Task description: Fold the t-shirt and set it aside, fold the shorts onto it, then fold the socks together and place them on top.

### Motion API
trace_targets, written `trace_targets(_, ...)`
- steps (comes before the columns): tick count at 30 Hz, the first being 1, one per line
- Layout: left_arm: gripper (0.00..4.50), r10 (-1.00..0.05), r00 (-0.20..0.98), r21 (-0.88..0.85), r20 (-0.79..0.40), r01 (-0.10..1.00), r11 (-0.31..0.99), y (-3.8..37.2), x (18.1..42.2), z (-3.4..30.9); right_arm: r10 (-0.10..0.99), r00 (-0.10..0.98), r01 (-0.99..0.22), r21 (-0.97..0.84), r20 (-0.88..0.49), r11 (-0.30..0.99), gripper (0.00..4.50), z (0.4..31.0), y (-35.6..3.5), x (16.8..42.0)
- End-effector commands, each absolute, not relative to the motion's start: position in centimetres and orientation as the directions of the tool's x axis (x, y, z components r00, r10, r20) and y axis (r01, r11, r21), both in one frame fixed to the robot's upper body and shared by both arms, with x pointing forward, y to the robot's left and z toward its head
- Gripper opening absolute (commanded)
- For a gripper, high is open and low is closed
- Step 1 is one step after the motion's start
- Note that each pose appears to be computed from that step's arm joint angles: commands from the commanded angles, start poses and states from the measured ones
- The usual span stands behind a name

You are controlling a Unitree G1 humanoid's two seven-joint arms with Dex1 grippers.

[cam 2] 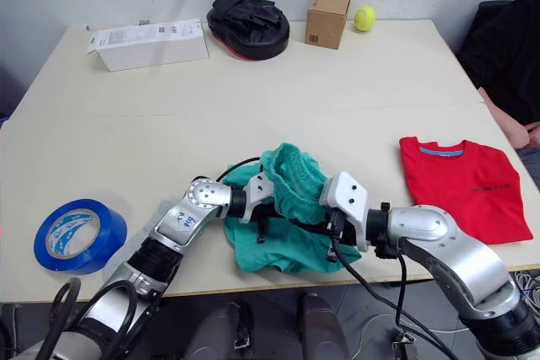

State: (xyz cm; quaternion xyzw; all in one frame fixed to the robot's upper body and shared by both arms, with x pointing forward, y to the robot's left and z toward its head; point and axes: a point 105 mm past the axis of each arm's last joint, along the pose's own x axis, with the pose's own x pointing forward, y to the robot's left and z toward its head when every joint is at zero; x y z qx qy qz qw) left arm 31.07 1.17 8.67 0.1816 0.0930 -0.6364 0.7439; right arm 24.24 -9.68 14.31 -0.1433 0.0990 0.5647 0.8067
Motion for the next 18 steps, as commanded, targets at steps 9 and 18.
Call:
trace_targets(9,2.19,-0.899,0.28,0.165,-0.336,0.958,0.236,3.3,31.4,10.1,0.885,0.285,-0.948,-0.246,-0.369,0.203,0.0,13.3,-8.8,24.5)
trace_targets(18,4.5,-0.918,0.274,0.16,-0.288,0.959,0.236,8.6,27.1,16.3,0.915,0.241,-0.953,-0.255,-0.322,0.161,2.57,14.3,-8.3,25.0)
